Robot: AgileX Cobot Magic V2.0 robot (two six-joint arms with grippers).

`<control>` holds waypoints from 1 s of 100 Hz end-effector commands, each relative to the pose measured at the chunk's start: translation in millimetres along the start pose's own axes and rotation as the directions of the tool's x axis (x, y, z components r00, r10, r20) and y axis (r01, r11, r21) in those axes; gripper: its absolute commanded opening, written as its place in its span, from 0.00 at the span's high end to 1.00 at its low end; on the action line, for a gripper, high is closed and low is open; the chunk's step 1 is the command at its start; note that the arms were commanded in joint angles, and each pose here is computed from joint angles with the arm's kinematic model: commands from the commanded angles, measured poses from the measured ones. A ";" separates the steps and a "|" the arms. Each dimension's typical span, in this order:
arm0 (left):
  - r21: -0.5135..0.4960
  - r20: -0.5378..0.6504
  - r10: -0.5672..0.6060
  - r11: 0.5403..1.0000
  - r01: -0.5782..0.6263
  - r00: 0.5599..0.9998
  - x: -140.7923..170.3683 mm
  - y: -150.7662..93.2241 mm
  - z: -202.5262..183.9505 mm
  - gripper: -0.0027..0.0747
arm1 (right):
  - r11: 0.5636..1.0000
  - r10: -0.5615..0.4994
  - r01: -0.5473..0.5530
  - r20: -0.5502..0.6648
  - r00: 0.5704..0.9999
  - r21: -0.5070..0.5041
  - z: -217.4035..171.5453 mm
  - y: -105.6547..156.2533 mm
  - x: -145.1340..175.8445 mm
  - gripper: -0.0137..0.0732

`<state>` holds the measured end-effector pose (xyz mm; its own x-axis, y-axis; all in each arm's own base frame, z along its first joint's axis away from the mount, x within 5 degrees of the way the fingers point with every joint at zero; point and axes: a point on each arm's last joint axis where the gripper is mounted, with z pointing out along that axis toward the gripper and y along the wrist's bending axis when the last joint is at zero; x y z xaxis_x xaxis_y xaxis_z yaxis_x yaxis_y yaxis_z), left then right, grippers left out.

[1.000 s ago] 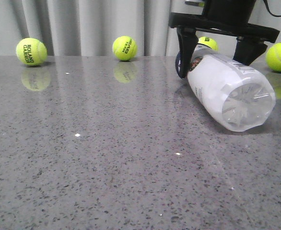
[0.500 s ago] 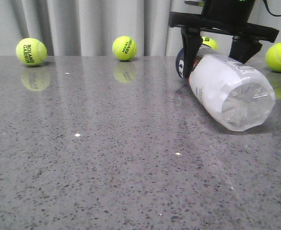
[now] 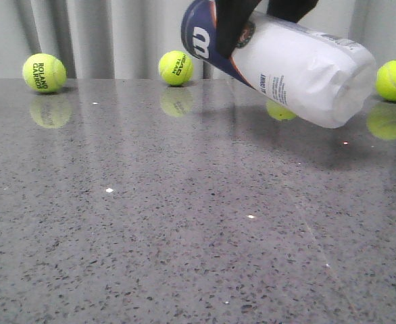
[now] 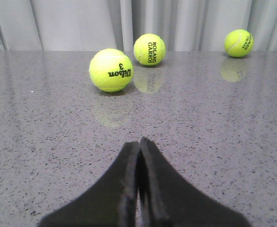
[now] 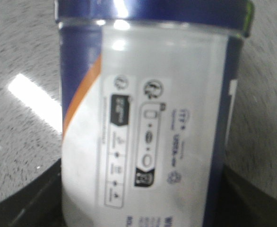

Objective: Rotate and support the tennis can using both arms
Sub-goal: 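Lift the can with the right gripper and swing it sideways, lid toward the left gripper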

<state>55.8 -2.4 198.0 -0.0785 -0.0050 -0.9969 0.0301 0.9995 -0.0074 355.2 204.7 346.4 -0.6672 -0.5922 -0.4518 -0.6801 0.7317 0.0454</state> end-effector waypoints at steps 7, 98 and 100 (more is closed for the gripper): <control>-0.009 0.063 -0.012 1.000 0.012 0.998 6.6 0.9 0.2 0.99 | 0.955 -0.295 0.297 0.115 0.948 0.007 -32.6 26.5 -9.9 0.45; -0.009 0.063 -0.012 1.000 0.012 0.998 6.6 0.9 0.2 0.99 | 0.545 -0.830 0.834 0.081 0.551 -0.086 18.0 82.6 -13.6 0.45; -0.009 0.063 -0.012 1.000 0.012 0.998 6.6 0.9 0.2 0.99 | 0.546 -0.830 0.833 0.079 0.552 -0.089 20.0 82.4 -13.6 0.45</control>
<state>55.8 -2.4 198.0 -0.0785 -0.0050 -0.9969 0.0301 0.9995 -0.0074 321.0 284.2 309.1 0.1910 -0.9302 -0.3135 -0.9693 -0.1285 -0.2094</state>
